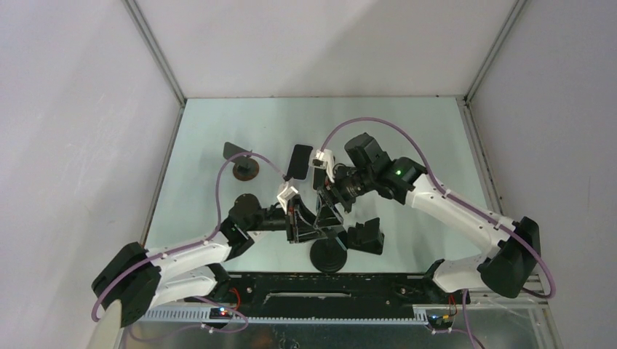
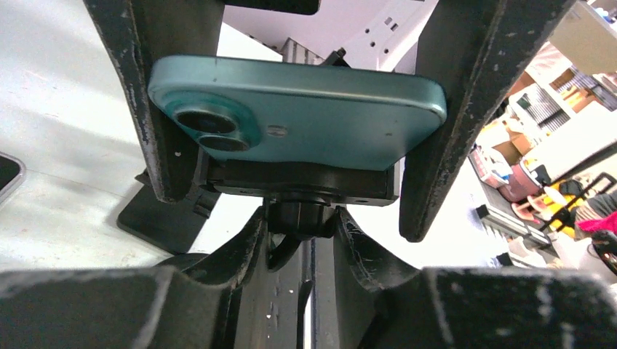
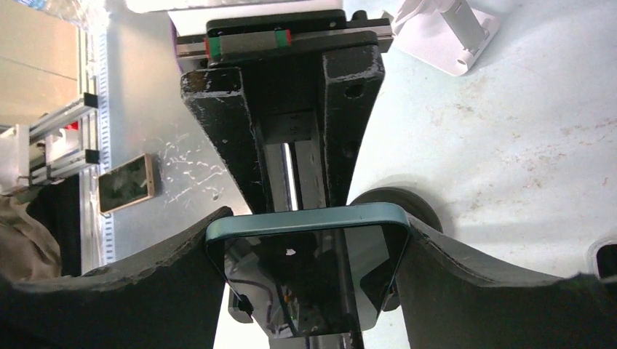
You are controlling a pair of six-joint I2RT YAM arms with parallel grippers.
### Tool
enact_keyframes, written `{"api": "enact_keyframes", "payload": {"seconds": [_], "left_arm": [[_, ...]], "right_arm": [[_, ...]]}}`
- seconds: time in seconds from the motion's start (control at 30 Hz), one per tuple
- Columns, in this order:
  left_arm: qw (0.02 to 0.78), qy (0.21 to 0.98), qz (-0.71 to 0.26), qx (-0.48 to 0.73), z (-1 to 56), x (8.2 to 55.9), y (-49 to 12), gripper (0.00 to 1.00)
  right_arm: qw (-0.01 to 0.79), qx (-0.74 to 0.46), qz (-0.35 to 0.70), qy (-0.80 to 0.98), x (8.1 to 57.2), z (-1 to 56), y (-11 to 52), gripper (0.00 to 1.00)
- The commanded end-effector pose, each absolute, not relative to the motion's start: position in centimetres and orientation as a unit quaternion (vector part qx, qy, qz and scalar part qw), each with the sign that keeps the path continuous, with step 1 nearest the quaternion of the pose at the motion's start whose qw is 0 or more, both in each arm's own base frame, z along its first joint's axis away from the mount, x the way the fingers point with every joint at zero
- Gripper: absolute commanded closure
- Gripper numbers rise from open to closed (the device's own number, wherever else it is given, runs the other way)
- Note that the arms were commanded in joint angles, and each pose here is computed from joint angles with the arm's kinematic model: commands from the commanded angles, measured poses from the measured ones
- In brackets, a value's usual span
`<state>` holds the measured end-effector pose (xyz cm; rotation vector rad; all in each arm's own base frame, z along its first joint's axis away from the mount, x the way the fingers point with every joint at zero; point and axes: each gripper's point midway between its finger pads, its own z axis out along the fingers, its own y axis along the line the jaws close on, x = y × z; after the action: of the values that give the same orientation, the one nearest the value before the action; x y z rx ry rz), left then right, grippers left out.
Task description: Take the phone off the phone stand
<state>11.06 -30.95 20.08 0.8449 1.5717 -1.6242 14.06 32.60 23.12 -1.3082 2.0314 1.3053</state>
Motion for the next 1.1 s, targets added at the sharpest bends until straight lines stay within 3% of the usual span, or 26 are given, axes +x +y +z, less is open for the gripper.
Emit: {"api": "enact_keyframes", "payload": {"seconds": [0.0, 1.07], "left_arm": [[0.393, 0.534, -0.661, 0.351, 24.3, 10.2, -31.1, 0.98], [0.404, 0.549, -0.647, 0.342, 23.4, 10.9, -30.9, 1.00]], "right_arm": [[0.251, -0.507, 0.462, 0.683, 13.5, 24.5, 33.1, 1.00], [0.448, -0.518, 0.299, 0.664, 16.0, 23.5, 32.0, 0.98]]}}
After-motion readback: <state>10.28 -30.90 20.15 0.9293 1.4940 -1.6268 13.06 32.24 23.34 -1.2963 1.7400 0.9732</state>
